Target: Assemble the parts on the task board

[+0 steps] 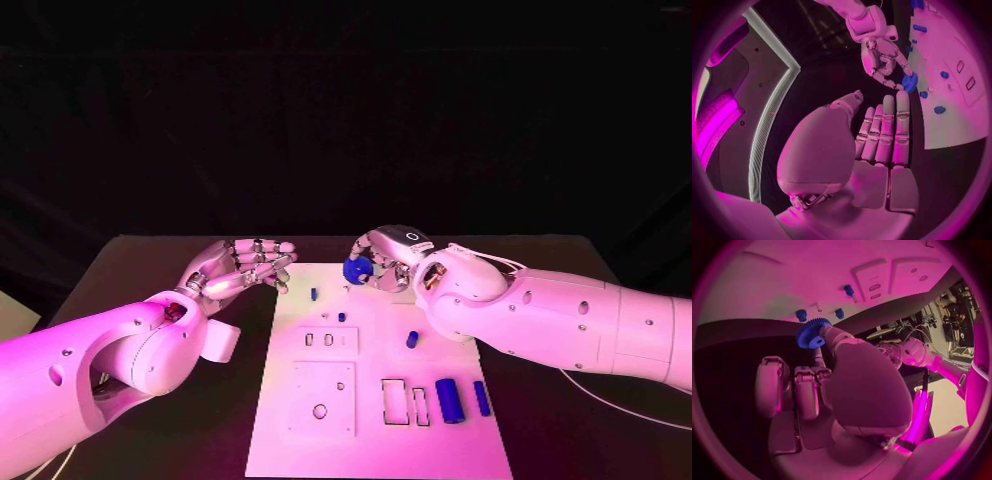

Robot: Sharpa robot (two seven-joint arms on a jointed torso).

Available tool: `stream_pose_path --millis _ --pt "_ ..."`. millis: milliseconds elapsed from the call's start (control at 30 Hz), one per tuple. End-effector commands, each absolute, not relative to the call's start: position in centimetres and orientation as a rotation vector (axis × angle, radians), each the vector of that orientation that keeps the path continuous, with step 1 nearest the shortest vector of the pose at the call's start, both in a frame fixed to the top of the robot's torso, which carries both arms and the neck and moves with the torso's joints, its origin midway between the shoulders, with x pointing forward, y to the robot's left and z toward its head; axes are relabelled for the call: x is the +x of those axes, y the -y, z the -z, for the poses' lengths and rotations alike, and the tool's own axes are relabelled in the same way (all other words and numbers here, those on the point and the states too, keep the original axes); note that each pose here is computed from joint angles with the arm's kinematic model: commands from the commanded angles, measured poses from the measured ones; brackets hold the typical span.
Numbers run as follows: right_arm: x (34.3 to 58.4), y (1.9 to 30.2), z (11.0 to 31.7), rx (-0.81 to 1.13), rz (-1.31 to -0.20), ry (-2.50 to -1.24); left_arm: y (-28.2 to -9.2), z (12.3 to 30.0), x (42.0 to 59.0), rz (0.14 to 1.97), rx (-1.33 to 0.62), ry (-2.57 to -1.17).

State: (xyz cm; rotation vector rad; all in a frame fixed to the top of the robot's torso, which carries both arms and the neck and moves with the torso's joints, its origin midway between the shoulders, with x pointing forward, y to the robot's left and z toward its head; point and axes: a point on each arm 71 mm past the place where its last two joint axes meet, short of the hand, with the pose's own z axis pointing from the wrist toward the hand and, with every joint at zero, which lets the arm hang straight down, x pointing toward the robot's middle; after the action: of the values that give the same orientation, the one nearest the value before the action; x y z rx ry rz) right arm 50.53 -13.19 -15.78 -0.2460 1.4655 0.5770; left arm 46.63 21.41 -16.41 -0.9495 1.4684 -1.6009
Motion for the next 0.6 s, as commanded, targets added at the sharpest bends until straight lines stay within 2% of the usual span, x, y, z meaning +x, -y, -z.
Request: stream_pose_path --millis 33,333,600 --pt "50.7 12.4 16.3 -0.285 -0.545 -1.448 -21.0 16.3 46.6 1.63 -0.939 -1.477" --pt "50.7 11.1 18.5 -0.3 -0.546 -1.503 -20.8 16.3 46.6 1.635 -0.938 -1.48" --pt "50.8 10.9 19.5 -0.304 -0.542 -1.536 -20.9 16.3 46.7 1.631 -0.939 -1.479"
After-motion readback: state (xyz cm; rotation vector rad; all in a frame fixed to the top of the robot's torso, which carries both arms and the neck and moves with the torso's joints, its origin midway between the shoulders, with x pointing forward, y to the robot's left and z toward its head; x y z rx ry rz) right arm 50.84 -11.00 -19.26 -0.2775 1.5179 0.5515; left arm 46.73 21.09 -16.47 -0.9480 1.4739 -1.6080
